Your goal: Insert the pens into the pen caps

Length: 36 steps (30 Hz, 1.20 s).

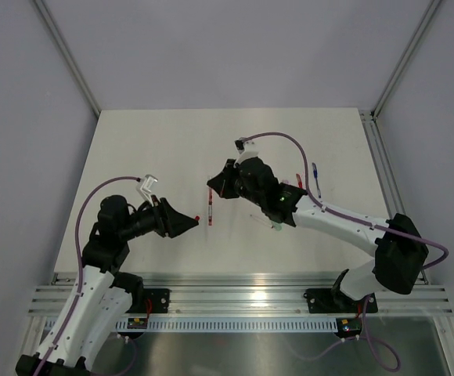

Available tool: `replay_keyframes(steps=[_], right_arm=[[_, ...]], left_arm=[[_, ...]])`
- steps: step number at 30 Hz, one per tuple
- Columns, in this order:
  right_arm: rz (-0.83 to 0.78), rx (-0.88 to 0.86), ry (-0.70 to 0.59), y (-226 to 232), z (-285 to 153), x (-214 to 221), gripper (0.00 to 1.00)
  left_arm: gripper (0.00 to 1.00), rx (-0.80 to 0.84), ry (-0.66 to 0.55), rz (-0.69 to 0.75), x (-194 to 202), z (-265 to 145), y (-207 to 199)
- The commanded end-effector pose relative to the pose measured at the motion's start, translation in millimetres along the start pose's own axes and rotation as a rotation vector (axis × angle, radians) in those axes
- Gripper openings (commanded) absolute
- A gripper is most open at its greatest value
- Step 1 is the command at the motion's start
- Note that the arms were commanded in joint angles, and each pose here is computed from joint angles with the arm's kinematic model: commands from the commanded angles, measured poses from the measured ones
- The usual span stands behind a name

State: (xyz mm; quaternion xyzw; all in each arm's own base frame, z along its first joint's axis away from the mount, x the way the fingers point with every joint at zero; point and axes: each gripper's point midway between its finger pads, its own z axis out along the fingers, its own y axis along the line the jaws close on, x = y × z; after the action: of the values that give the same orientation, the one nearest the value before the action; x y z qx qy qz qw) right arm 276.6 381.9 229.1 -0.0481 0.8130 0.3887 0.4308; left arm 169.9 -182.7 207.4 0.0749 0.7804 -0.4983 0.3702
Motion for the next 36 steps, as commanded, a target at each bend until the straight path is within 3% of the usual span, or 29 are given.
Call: replay_keyframes(steps=[1,8,15,30,36], right_arm=[[-0.019,0.051,-0.022,-30,5,-31,0.0],[-0.124,0.402,0.072,-175,-16,-45,0.0],[-0.256,0.58,0.277,-258,-22,-35,0.0],[-0.335,0.715,0.486,-312,-7,-8,0.03],[-0.307,0.749,0.492,-319,-5,-6,0.2]], left_arm=[[0.69,0.011,-0.022,0.11,-13,-5,-11],[0.86,-0.108,-0.032,0.22,-17,-17,-5],[0.95,-0.101,-0.043,0.24,-15,-21,-8],[0.99,-0.092,-0.051,0.242,-11,-22,-12],[0.99,-0.101,-0.05,0.237,-12,-22,-10]])
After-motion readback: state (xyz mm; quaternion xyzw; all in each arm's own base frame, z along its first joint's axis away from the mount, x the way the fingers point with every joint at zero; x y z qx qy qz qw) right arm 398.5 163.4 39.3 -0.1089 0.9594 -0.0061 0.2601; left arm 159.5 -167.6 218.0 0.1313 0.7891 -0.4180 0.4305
